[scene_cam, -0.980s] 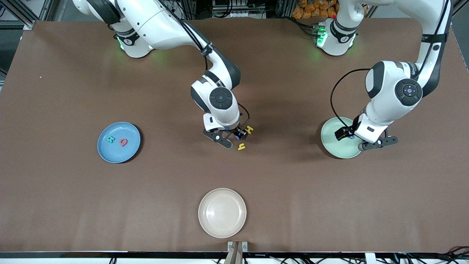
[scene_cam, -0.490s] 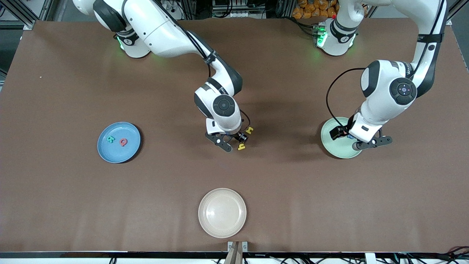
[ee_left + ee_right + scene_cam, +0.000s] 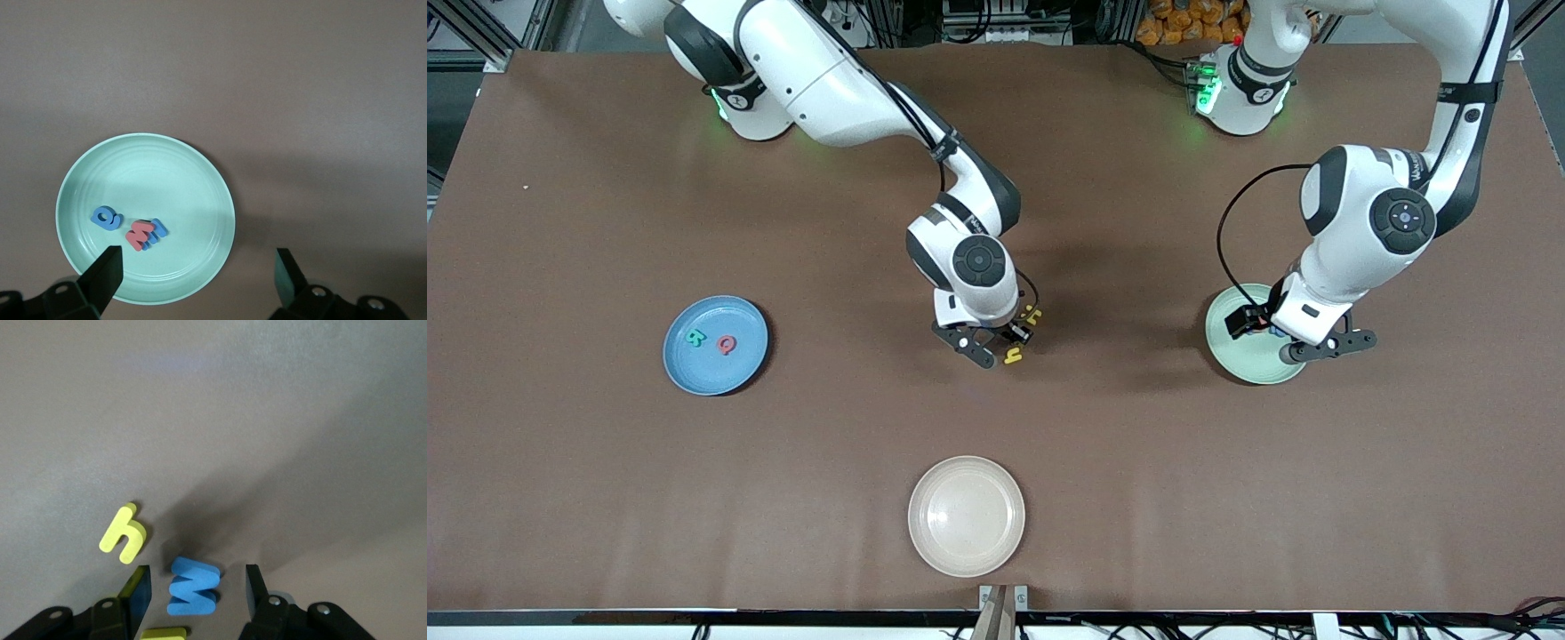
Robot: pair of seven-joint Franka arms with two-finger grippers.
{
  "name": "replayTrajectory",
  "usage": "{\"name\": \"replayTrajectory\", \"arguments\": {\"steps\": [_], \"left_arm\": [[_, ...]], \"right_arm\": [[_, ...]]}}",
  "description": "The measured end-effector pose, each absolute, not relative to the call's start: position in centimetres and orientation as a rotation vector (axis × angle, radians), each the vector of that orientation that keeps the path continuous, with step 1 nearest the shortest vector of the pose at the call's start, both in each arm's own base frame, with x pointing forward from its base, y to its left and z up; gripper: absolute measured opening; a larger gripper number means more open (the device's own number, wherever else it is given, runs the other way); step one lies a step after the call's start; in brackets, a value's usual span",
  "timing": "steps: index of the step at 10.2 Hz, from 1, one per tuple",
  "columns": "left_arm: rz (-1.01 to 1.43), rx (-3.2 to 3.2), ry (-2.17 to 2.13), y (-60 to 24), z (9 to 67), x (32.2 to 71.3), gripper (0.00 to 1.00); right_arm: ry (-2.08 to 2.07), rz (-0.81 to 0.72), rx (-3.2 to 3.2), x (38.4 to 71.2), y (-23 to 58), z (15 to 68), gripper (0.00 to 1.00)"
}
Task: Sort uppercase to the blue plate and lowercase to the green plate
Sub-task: 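Lower the right gripper and grasp the blue W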
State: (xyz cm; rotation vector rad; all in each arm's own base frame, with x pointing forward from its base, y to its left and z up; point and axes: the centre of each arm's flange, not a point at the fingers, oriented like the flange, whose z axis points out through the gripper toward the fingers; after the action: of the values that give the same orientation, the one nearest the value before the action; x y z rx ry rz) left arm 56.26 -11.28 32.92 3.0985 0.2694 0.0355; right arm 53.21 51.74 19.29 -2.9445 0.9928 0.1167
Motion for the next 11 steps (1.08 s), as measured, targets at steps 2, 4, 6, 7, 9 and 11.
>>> {"name": "replayTrajectory", "arguments": {"steps": [2,4,6,7,9,11], "left_arm": [[0.033,3.100,0.259,-10.80,32.90,56.33,1.00],[0.033,3.101,0.260,-10.27,32.90,56.43,1.00],[0.032,3.101,0.260,-10.20,32.90,56.44,1.00],[0.032,3.101,0.260,-10.21,32.90,56.44,1.00],[0.032,3.101,0.260,-10.21,32.89,56.43,1.00],[0.031,3.102,0.253,-10.19,32.89,56.43,1.00]], "right_arm": [[0.997,0.125,-2.952,52.88,51.93,19.20,0.61],[1.002,0.125,-2.951,52.87,51.94,19.20,0.58],[1.003,0.124,-2.949,52.91,51.97,19.30,0.58],[1.003,0.122,-2.948,52.94,52.00,19.35,0.58],[1.004,0.123,-2.948,52.94,51.98,19.28,0.57],[1.007,0.123,-2.948,52.94,51.94,19.02,0.55]]}}
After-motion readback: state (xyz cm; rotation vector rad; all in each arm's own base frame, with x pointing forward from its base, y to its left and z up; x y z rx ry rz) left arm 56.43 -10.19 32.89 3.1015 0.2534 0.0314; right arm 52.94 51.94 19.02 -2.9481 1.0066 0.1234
